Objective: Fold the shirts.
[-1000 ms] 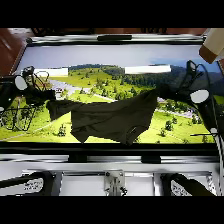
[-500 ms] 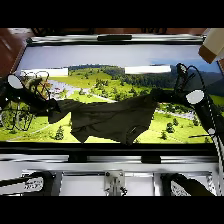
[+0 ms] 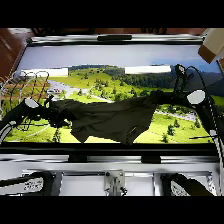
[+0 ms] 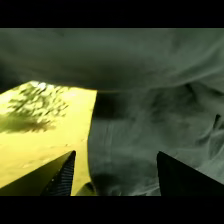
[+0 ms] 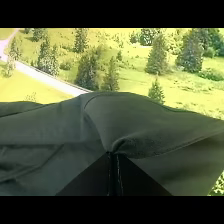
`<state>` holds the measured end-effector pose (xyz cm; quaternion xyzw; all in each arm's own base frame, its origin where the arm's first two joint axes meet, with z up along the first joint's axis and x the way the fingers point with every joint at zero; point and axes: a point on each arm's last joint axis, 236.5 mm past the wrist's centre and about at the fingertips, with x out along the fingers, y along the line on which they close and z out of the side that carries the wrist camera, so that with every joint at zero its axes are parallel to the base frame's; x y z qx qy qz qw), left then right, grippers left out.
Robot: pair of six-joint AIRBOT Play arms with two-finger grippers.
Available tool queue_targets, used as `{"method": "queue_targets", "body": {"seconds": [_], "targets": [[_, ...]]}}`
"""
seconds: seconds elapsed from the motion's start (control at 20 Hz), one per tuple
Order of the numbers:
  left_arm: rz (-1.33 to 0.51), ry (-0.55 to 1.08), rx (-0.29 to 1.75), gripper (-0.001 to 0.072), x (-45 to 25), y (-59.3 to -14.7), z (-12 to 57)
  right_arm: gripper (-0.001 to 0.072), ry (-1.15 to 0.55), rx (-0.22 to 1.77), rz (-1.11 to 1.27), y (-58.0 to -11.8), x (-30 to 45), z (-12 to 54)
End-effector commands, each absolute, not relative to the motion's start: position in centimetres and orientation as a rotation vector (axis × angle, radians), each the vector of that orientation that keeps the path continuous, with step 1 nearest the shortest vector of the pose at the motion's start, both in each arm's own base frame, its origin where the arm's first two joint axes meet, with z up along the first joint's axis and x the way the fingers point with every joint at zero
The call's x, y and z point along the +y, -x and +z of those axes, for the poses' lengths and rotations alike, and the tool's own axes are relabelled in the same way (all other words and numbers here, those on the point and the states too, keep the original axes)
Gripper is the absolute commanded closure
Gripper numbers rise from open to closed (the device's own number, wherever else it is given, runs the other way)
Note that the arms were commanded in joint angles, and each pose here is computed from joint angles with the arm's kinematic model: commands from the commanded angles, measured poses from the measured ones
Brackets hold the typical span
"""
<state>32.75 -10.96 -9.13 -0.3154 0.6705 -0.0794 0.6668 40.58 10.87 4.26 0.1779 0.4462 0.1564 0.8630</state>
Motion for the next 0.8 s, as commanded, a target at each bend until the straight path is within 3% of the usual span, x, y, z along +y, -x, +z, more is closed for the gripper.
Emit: {"method": "queue_targets", "body": {"seconds": [0.0, 0.05, 0.1, 0.15, 0.2, 0.35, 0.5, 0.6, 0.75], "targets": [[-0.167, 0.73, 1.495, 0.0139, -11.9, -33.3, -10.5, 0.0653, -0.372, 0.94, 0.332, -40.4, 11.0, 4.2], [-0.163, 0.732, 1.509, 0.014, -12.0, -33.1, -11.0, 0.0652, -0.372, 0.943, 0.333, -40.4, 11.0, 4.2], [-0.157, 0.735, 1.515, 0.0218, -11.9, -33.2, -11.4, 0.0652, -0.373, 0.949, 0.336, -40.2, 11.0, 4.1], [-0.148, 0.739, 1.5, 0.0502, -11.7, -33.6, -11.4, 0.0652, -0.372, 0.956, 0.339, -40.1, 11.1, 4.1], [-0.15, 0.738, 1.474, 0.0636, -11.4, -34.4, -10.8, 0.0652, -0.371, 0.961, 0.343, -39.9, 11.2, 4.1], [-0.223, 0.678, 1.287, 0.067, -10.1, -38.7, -4.6, 0.0652, -0.293, 0.905, 0.349, -40.0, 10.5, 6.0], [-0.301, 0.581, 0.987, 0.0671, -8.2, -42.8, 8.1, 0.0652, -0.14, 0.728, 0.319, -41.1, 8.5, 13.1], [-0.345, 0.479, 0.712, 0.0671, -7.1, -43.5, 20.1, 0.0653, -0.052, 0.512, 0.289, -41.5, 7.3, 22.3], [-0.316, 0.272, 0.225, 0.0672, -5.0, -38.1, 40.9, 0.0653, 0.01, 0.085, 0.237, -37.7, 5.9, 39.3]]}}
